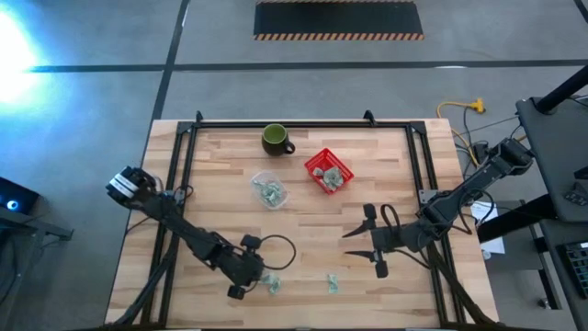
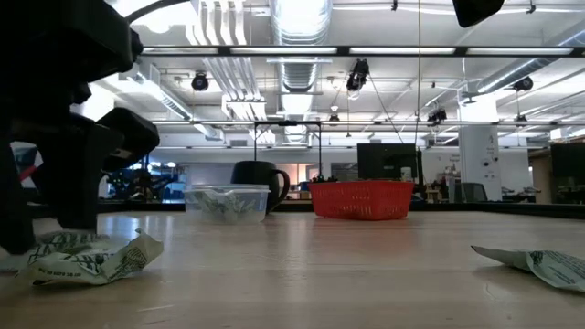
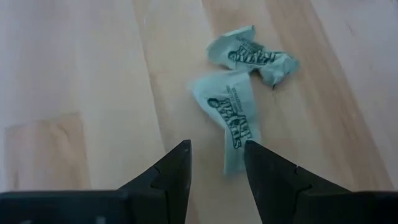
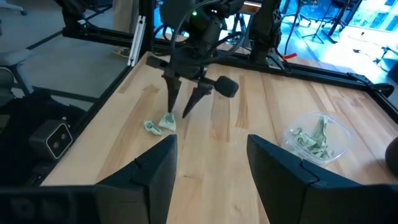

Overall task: Pick and place items into bin
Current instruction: Put the stevia packet into the transparent bin

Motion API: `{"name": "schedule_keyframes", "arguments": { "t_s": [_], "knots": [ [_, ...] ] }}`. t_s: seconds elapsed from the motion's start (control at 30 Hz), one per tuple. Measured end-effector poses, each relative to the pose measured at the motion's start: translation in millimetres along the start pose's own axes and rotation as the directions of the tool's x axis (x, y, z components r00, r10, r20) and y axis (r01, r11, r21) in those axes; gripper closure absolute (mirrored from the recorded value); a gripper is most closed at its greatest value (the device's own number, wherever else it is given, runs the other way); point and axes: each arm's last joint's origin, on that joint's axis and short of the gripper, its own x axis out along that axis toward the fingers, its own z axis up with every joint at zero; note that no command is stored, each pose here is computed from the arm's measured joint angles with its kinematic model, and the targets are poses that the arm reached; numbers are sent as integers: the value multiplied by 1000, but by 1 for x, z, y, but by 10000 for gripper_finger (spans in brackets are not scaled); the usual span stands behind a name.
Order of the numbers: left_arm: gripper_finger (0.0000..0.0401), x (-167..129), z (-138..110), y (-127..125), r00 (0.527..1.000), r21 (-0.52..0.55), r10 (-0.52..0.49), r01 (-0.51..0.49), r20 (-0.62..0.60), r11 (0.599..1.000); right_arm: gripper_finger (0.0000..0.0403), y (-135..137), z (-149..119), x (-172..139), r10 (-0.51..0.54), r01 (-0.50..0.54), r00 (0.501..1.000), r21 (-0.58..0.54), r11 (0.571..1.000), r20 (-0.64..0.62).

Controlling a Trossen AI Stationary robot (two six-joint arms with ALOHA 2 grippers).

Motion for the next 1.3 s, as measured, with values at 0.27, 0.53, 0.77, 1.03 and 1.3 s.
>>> {"name": "schedule_keyframes", "arguments": {
  "t_s": [0.27,0.53,0.77,1.03,1.3],
  "knots": [
    [269,8,-1,-2,1000,2,-29,29,-8,1000,218,0,0,0,-1,1,1000,-2,1000,-3],
    [318,6,0,-2,999,55,-36,36,-9,998,218,0,0,0,-2,2,1000,-2,1000,-4],
    [395,-3,11,-4,998,133,-45,41,34,990,218,0,-1,0,-3,3,1000,-3,1000,-6],
    [400,-21,18,13,988,198,143,-153,63,968,218,0,-1,0,-4,4,1000,-7,1000,-13],
    [401,-51,28,59,946,213,317,-323,65,922,218,-1,-2,0,-29,29,1000,-8,1000,-11]
  ]
}}
